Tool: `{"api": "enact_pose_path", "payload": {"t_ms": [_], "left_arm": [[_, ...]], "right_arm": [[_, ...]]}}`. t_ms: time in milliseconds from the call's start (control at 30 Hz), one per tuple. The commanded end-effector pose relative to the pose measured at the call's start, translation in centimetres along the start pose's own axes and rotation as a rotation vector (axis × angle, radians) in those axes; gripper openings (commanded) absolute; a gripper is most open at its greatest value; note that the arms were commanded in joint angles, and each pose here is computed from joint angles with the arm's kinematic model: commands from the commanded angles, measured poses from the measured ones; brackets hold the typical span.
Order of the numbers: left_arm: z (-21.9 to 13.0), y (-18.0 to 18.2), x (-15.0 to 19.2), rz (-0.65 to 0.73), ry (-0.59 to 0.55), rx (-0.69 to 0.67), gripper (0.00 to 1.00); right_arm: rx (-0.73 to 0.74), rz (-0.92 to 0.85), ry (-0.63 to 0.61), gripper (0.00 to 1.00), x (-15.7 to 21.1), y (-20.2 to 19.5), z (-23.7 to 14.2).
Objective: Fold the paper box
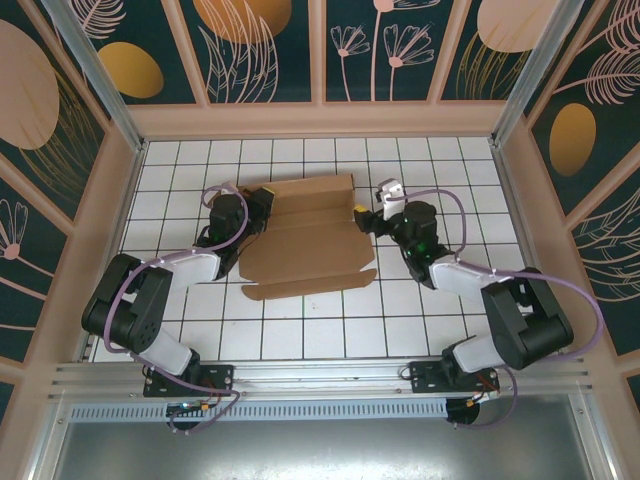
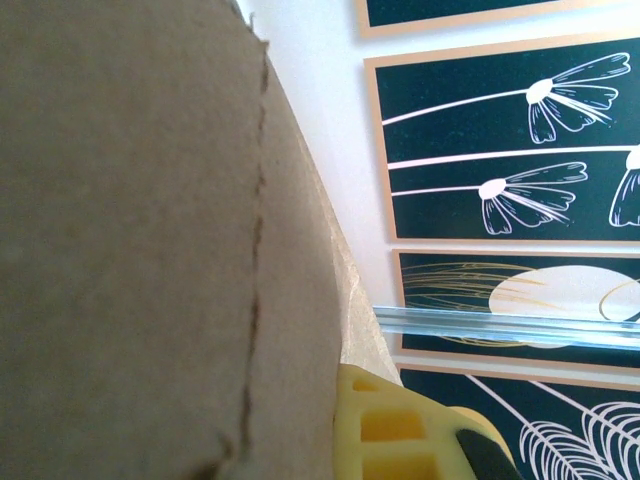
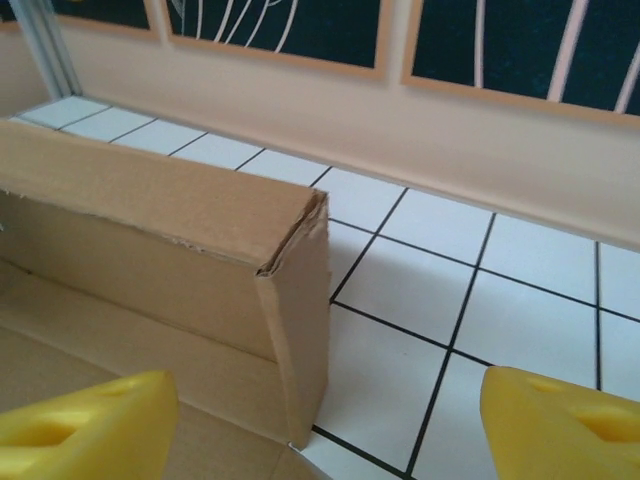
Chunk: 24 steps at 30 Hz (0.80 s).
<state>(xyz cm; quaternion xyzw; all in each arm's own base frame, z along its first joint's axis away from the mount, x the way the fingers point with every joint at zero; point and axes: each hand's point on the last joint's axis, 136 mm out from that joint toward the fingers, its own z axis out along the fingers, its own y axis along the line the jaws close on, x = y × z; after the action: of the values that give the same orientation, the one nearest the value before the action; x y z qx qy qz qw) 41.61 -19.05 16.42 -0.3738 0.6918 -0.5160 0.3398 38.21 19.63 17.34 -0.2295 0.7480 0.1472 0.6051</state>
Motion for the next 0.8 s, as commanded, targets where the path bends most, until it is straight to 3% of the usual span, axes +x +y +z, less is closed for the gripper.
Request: {"api": "enact_pose_path", "payload": {"t_ms": [0, 467, 667, 767], "left_arm": [[0.2, 3.8, 1.1, -0.002, 0.049, -0.138, 0.00], [0.6, 3.2, 1.1, -0.004, 0.056, -0.145, 0.00], [0.7, 3.1, 1.1, -0.004, 0.058, -0.153, 0.00], [0.8, 3.1, 1.1, -0.005, 0.060, -0.152, 0.00]], "right_arm": [[-0.044, -0.076, 0.026, 0.77, 0.5, 1.0, 1.8], [0.067, -0.192, 0.202, 0.65, 4.5, 0.0, 9.1], [0.065, -0.170, 0.240, 0.43, 5.3, 0.0, 10.3], [0.082, -0.150, 0.238, 0.24, 5.4, -0.1, 10.2]]}}
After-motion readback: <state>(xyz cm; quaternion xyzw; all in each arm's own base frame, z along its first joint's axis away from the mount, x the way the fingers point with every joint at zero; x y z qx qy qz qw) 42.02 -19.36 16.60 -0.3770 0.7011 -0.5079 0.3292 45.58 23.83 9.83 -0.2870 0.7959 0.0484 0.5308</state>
